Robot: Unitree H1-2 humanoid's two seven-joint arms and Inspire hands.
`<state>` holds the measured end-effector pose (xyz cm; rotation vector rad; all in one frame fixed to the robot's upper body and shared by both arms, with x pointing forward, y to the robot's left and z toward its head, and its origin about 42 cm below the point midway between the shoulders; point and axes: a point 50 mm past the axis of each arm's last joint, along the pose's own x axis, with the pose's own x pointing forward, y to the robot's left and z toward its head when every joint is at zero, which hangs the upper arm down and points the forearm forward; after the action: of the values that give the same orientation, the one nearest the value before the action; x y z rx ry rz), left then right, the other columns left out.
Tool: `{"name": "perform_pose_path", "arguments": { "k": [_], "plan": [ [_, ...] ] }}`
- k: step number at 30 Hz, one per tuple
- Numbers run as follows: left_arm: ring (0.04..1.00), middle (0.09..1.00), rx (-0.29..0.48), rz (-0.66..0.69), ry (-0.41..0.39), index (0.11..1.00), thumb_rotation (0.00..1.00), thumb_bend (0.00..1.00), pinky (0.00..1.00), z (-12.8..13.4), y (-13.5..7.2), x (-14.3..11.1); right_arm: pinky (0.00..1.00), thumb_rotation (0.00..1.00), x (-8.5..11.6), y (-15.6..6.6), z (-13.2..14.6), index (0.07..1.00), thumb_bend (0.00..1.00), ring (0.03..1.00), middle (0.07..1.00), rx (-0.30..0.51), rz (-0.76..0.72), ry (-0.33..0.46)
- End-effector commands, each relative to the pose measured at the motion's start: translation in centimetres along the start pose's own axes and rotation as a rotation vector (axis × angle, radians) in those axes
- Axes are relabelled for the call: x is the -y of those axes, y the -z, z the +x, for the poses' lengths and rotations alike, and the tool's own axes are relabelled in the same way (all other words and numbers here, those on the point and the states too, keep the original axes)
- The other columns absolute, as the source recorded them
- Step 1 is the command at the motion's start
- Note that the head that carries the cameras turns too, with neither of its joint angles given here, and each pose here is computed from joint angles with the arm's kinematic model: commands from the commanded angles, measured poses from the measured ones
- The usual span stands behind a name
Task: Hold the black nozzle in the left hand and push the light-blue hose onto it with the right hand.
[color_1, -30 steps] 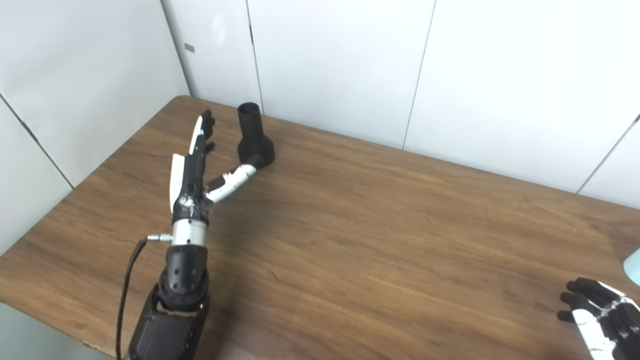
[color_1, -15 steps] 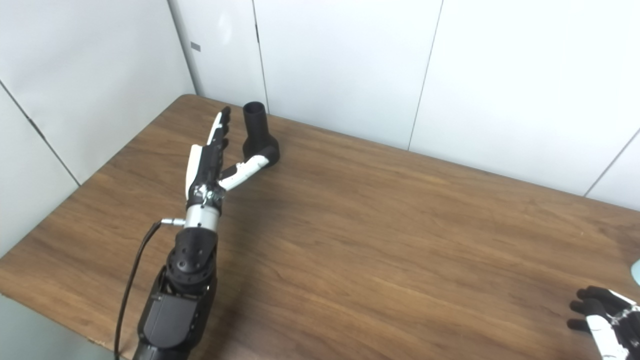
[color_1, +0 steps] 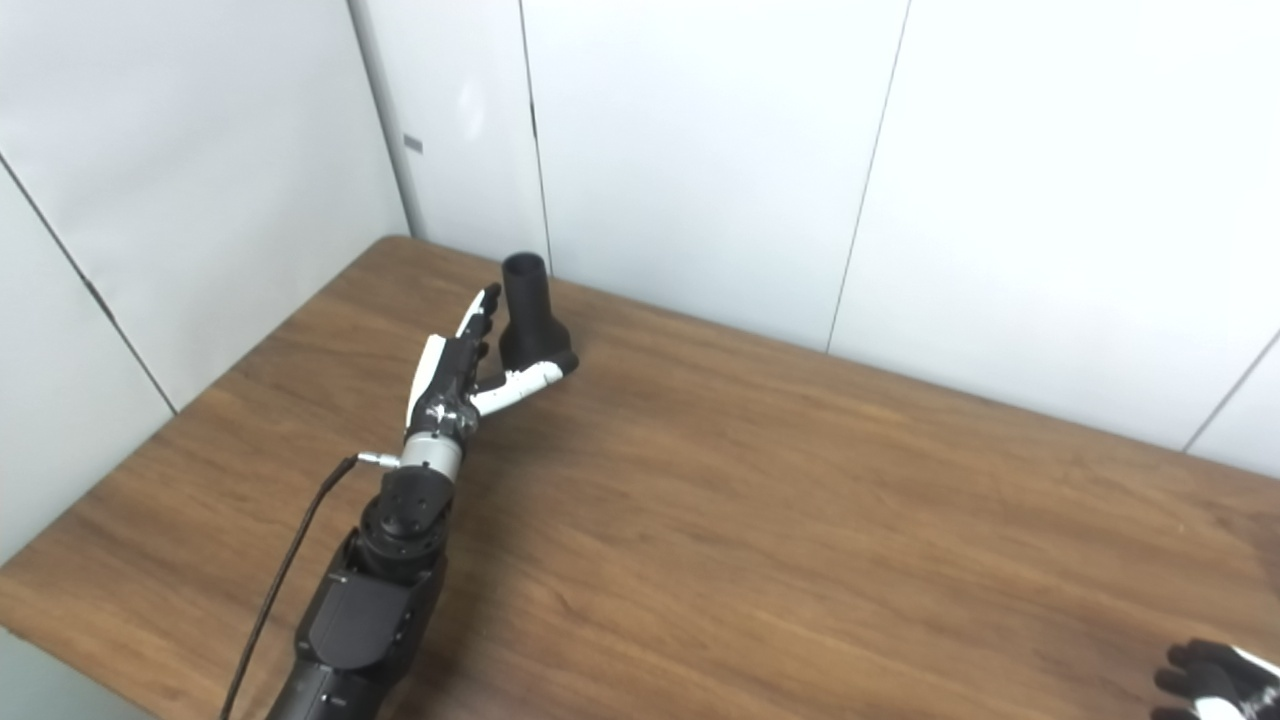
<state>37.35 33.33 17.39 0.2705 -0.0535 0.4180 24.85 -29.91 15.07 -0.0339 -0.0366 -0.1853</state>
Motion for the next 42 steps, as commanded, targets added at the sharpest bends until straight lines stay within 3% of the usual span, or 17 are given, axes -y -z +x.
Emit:
{"name": "perform_pose_path", "arguments": {
  "k": [1,8,11,16,24,29,37,42],
  "plan": [
    [1.000,1.000,0.096,-0.015,-0.053,1.000,0.38,1.00,0.97,1.5,-2.1,-0.7,0.46,0.47,0.4,-1.3,0.5,0.560,0.53,0.594,0.612,0.073,-0.019,-0.005],
    [1.000,1.000,0.108,0.001,-0.098,1.000,0.36,1.00,0.96,2.2,-1.4,-0.9,0.44,0.48,0.5,-1.3,0.7,0.553,0.56,0.584,0.606,0.075,-0.023,-0.008],
    [1.000,1.000,0.097,0.039,-0.116,1.000,0.35,1.00,0.92,2.5,-1.2,-1.0,0.44,0.48,0.6,-1.2,0.7,0.549,0.58,0.581,0.602,0.073,-0.015,-0.006],
    [1.000,1.000,0.066,0.099,-0.127,1.000,0.33,1.00,0.94,3.2,-0.9,-1.5,0.44,0.48,0.7,-1.2,0.7,0.548,0.59,0.579,0.600,0.074,-0.023,-0.004],
    [0.961,0.993,-0.003,0.340,-0.027,1.000,0.31,1.00,0.87,4.4,-0.4,-2.6,0.43,0.49,0.8,-1.2,0.6,0.544,0.60,0.575,0.598,0.077,-0.031,-0.007],
    [0.950,0.979,-0.048,0.374,-0.024,1.000,0.33,1.00,0.85,4.8,0.0,-2.8,0.43,0.49,1.0,-1.3,0.5,0.544,0.62,0.575,0.597,0.073,-0.030,-0.005],
    [0.999,0.995,-0.058,0.438,0.043,0.999,0.31,1.00,0.92,5.8,0.5,-2.8,0.42,0.49,1.2,-1.4,0.4,0.536,0.61,0.558,0.583,0.068,-0.040,0.001],
    [0.950,0.939,-0.023,0.477,0.183,0.996,0.30,1.00,0.90,5.9,0.4,-2.1,0.43,0.49,1.4,-1.4,0.3,0.540,0.63,0.566,0.591,0.062,-0.052,0.006]
  ]
}}
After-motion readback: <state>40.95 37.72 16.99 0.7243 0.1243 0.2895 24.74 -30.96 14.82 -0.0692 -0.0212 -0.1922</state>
